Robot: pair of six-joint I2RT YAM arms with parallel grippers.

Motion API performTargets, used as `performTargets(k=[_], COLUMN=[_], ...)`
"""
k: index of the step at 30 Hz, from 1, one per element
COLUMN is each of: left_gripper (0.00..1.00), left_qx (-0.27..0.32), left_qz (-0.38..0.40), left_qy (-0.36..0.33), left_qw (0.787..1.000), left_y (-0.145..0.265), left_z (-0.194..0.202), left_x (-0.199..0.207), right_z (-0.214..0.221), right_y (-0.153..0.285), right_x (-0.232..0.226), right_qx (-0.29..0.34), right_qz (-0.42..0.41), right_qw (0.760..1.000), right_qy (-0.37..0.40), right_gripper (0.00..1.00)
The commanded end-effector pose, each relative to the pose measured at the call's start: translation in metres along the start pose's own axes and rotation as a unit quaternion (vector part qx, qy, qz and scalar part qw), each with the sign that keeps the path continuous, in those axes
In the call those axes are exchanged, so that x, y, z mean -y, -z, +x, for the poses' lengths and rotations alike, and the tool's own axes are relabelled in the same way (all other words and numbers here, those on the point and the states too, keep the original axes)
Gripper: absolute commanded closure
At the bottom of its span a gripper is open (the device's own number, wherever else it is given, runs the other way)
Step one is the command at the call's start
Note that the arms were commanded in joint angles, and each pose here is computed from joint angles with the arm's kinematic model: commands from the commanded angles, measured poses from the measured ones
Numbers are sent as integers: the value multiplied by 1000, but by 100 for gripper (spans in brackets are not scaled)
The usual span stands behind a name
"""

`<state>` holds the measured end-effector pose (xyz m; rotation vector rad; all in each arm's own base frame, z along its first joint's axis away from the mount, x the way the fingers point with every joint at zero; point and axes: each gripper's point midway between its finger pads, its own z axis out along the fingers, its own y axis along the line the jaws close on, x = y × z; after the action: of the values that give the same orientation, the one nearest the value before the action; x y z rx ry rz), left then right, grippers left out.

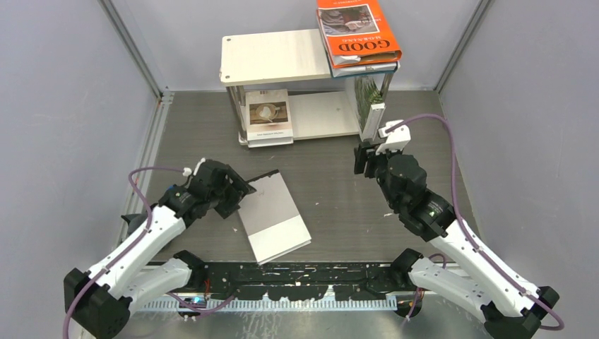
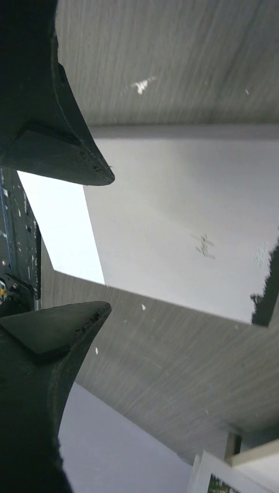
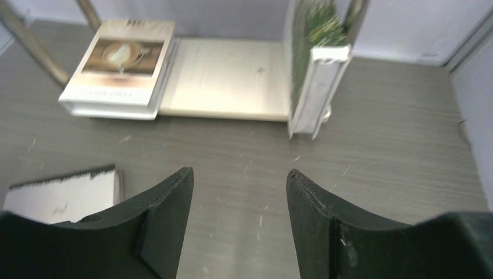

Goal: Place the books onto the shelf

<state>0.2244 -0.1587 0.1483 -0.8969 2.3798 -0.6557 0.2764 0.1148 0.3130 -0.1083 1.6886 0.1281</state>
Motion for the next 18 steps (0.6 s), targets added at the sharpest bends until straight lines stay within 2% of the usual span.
performTargets(k=[1,8,18], left_gripper=[27,27,28], left_qx=[2,-2,-1], left_qz=[-7,-29,-47], left_qy=[37,43,53], left_qw=[999,999,997], left_y=[4,3,-3], left_z=[6,11,17], left_x=[-19,-37,-56], right_z=[32,92,164], right_y=[9,5,5], right_x=[-28,-90,-161], right_qx=[-78,-174,-279], right_qz=[-55,-140,-239], right_qw=[995,967,900], right_qy=[-26,-121,-236], right_gripper=[36,38,40])
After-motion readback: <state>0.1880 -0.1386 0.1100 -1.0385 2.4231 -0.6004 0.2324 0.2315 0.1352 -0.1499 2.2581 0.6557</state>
